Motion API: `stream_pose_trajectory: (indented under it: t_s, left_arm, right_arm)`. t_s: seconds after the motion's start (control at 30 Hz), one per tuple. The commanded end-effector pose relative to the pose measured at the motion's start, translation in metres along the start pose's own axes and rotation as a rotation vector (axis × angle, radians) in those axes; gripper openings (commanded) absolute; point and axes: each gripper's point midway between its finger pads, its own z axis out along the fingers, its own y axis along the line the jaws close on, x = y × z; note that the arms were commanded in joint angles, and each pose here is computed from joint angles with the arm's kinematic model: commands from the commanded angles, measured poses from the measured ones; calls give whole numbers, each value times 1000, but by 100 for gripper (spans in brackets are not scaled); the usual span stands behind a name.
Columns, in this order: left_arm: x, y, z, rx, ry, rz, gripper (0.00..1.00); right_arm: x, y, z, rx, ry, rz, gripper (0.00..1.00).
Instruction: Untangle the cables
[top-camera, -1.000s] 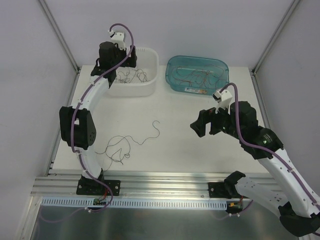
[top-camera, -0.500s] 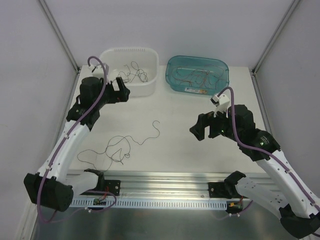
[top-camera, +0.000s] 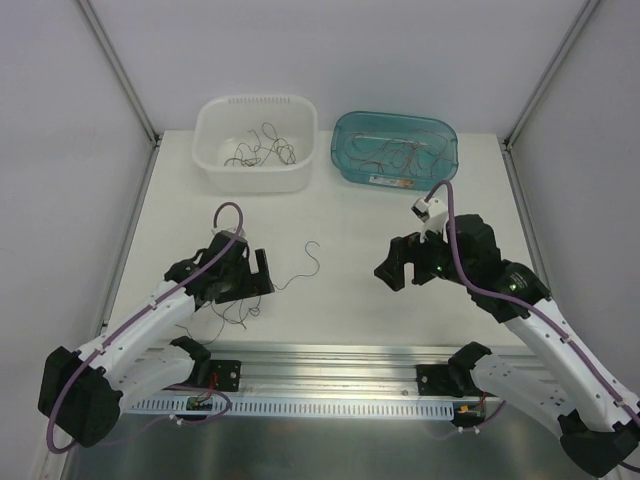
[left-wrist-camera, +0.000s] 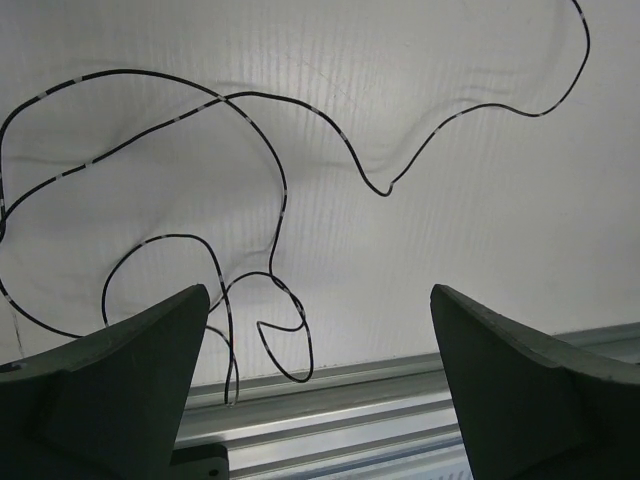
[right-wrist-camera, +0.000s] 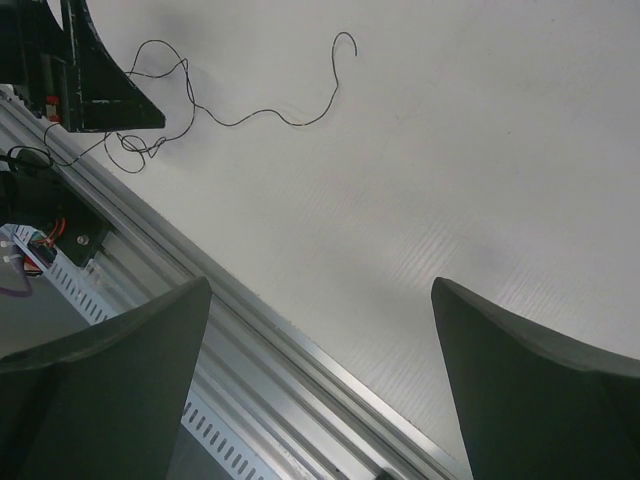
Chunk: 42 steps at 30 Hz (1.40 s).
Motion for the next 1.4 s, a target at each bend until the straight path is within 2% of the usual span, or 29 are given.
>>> stream_pose_trajectory:
  t_s: [0.0, 0.13, 0.23, 0.3, 0.5, 0.53, 0.57, 0.7, 0.77, 0.8, 0.83, 0.9, 0.97, 1.13, 1.37]
  left_arm:
    - [3, 1, 5, -45, 8, -59, 93]
    - [16, 8, 15, -86, 63, -60, 86]
    - [23, 11, 21, -113, 98, -52, 71]
    - [24, 11, 24, -123, 118, -44, 65]
    - [25, -9, 32, -99, 164, 3, 22]
    - [20, -18, 33, -79, 154, 11, 7]
    - [23, -24, 37, -76, 174, 32, 1]
    - [5, -66, 47, -1, 163, 102, 0]
    - [-17, -97, 48, 44, 132, 141, 0]
    - [-21, -113, 45, 93, 139, 184, 0]
    - [-41, -138, 36, 147, 94, 201, 0]
    - [-53, -163, 29, 208, 74, 250, 0]
    - [-77, -190, 8, 275, 2, 280, 0]
    - [-107, -204, -36, 329, -144, 361, 0]
    - [-164, -198, -125, 333, -467, 485, 0]
  right_arm:
    - [-5, 10, -1, -53, -26, 3, 97]
    - [-3, 12, 2, -68, -22, 3, 97]
    - [-2, 13, 4, -71, -24, 29, 97]
    - [-1, 13, 6, -75, -21, 31, 97]
    - [-1, 14, 7, -77, -22, 37, 97]
    - [0, 13, 8, -75, -22, 39, 97]
    - [0, 13, 7, -73, -25, 40, 97]
    - [0, 11, 5, -59, -27, 41, 97]
    - [0, 9, 3, -47, -34, 40, 97]
    - [-1, 7, 1, -32, -37, 39, 97]
    - [-2, 6, -1, -25, -44, 37, 97]
    - [-2, 1, -5, 4, -54, 34, 97]
    - [-3, -1, -9, 18, -69, 31, 97]
    - [-3, -10, -15, 66, -97, 31, 97]
    - [-9, -14, -18, 91, -134, 24, 97]
